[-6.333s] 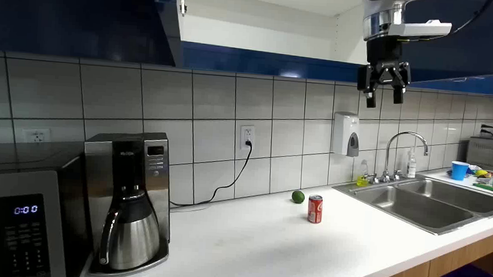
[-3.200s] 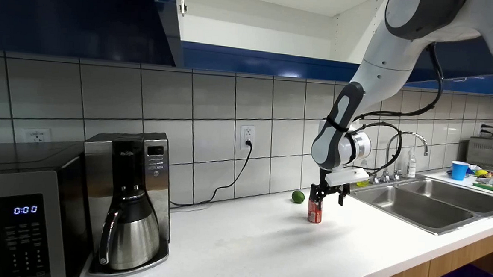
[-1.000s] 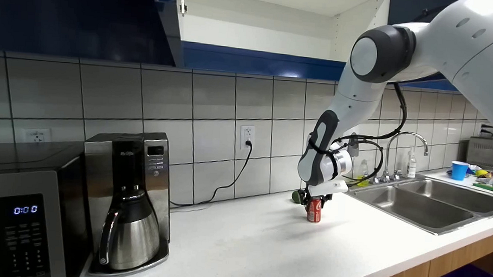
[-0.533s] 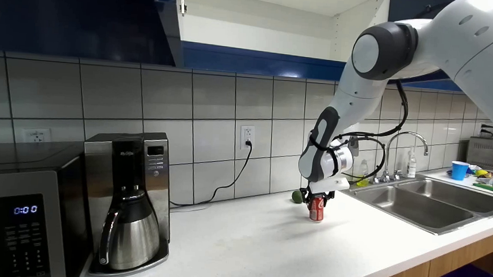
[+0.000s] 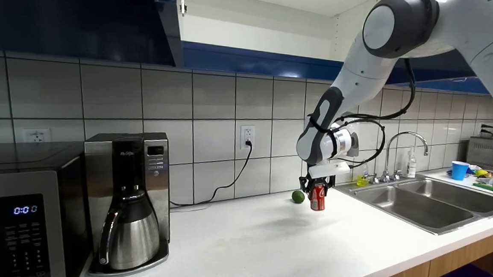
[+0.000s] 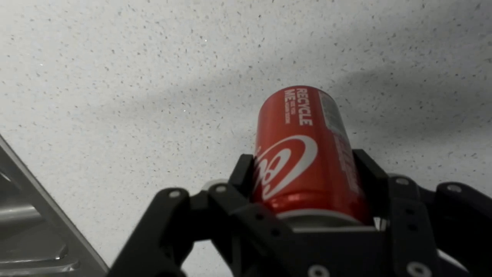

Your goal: Put the can inside the cupboard

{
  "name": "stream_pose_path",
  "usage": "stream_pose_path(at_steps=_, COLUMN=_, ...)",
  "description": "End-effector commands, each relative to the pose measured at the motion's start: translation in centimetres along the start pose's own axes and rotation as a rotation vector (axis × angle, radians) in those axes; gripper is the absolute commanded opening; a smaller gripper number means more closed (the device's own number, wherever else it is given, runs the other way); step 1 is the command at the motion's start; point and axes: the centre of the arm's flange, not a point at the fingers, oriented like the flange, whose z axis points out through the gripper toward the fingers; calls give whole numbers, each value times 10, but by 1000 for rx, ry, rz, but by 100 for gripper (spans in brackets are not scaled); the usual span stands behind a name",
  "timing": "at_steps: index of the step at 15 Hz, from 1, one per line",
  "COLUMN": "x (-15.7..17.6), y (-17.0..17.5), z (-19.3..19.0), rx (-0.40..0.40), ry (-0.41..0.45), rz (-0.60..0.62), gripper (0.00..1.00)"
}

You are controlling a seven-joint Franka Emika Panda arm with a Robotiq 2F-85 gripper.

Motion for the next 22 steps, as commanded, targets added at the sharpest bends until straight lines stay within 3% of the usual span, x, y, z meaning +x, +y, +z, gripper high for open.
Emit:
stream_pose_path(at_steps=1, x=-19, y=-1, z=-47, rx=-3, ry=-32, rz=-19, gripper=41)
stream_pose_path(at_steps=15, x=-86, y=11, z=-149, rx=19, ry=-106, rz=-81, gripper=41)
stream_pose_path(at_steps=22, x=-95, y=15, z=-249, rx=32, ry=-80, rz=-92, gripper=41)
